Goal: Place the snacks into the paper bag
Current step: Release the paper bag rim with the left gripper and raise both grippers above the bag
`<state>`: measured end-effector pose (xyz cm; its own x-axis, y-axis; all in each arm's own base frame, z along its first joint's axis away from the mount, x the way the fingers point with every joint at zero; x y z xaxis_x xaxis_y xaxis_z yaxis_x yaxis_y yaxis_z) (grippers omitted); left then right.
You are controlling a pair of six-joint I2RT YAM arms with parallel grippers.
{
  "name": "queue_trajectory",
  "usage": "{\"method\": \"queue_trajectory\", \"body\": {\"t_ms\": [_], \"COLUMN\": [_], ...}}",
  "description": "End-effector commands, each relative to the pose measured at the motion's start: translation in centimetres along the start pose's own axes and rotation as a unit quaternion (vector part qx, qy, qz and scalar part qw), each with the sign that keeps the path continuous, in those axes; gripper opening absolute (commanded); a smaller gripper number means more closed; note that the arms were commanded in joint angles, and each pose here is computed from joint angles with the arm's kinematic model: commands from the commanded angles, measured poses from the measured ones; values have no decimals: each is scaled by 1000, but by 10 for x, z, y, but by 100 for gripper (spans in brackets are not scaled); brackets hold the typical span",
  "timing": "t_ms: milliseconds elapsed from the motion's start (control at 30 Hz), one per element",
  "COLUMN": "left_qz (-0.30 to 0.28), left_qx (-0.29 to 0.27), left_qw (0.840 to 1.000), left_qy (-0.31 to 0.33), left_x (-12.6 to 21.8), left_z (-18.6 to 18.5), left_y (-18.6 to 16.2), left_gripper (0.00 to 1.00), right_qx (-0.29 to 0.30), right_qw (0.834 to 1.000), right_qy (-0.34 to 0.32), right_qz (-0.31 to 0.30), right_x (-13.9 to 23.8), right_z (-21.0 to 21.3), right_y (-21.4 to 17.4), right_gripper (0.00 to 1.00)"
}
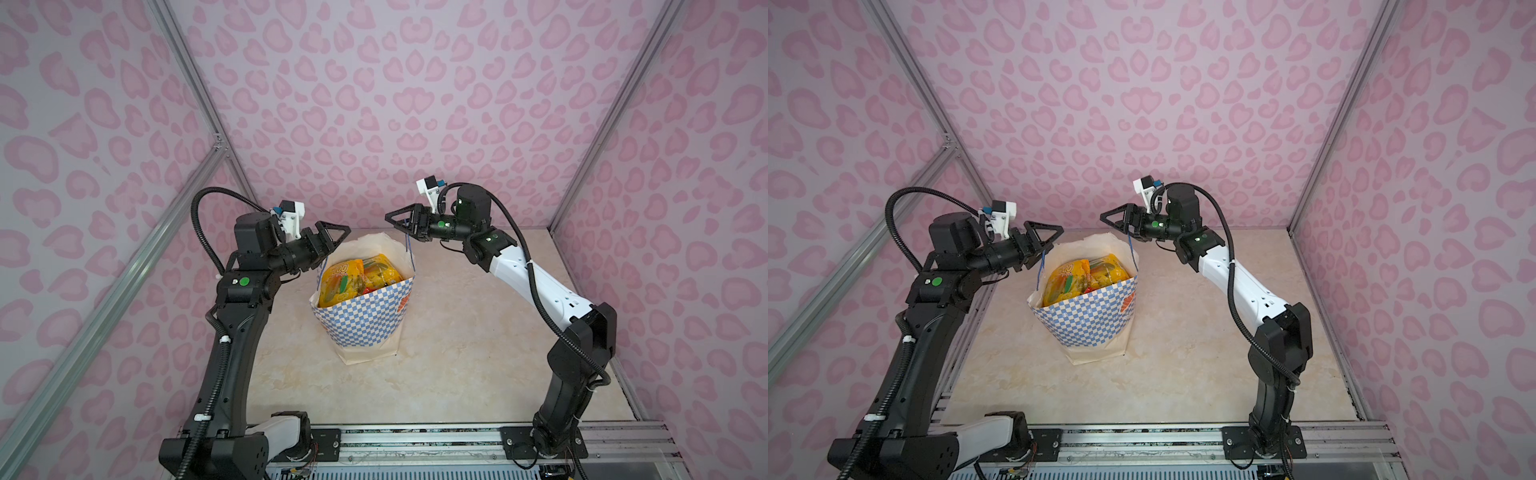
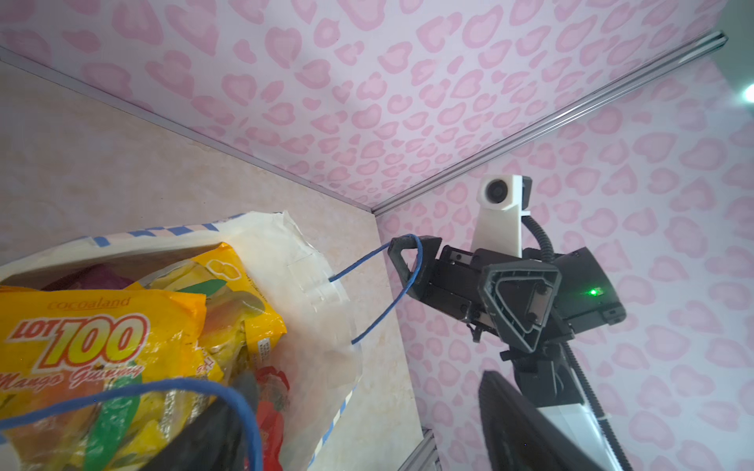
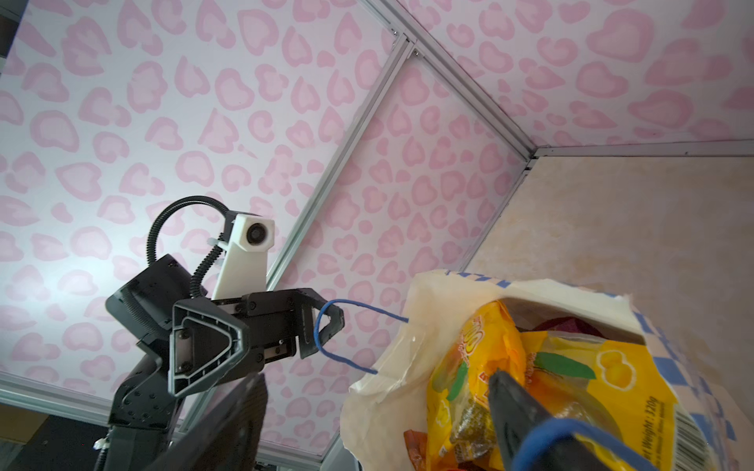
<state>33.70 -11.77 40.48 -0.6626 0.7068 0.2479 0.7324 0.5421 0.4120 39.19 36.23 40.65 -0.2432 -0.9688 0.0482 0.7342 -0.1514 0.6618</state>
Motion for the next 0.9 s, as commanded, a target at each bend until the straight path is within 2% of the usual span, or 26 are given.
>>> {"method": "queue_trajectory", "body": {"t_ms": [0,100,200,267,367,600,867], "left_qz": [-9,-18,-2,-9,-15,3,18], "left_qx": [-32,-34,-25,-40,-57,-57,-48], "left_qw": [997,996,996,994,992,991,993], "left_qy": [-76,-82,-90,-97,-108,-120,-107], "left_x": [6,2,-6,-4,-2,-24,-45], "left_z": [-45,-52,-57,-69,-87,-104,-94], "left_y": [13,26,31,34,36,40,33], "left_gripper": [87,87,85,85,86,85,84], "right_qx": [53,67,92,103,93,82,75], "right_qw": [996,994,991,991,992,992,990], "right_qy": [61,64,60,49,24,-22,-58], "right_qz": [-38,-60,-73,-75,-79,-95,-106], "right_x": [6,17,29,36,47,76,100], "right_z": [40,59,85,93,80,55,42], "right_y": [28,46,58,61,61,59,49], "right_gripper": [87,85,86,86,86,86,88]}}
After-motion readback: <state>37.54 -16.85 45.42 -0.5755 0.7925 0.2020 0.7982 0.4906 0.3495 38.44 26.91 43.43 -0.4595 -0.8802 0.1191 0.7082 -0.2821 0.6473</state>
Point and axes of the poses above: each gripper's point midway between its finger pads, its own x axis back along the fingers, its own z axis along the line the jaws close on, y = z × x, the point moved 1 cm from there along x, back along the fingers, and after that the axes turned 6 degrees about x, right-handed, at the moved point
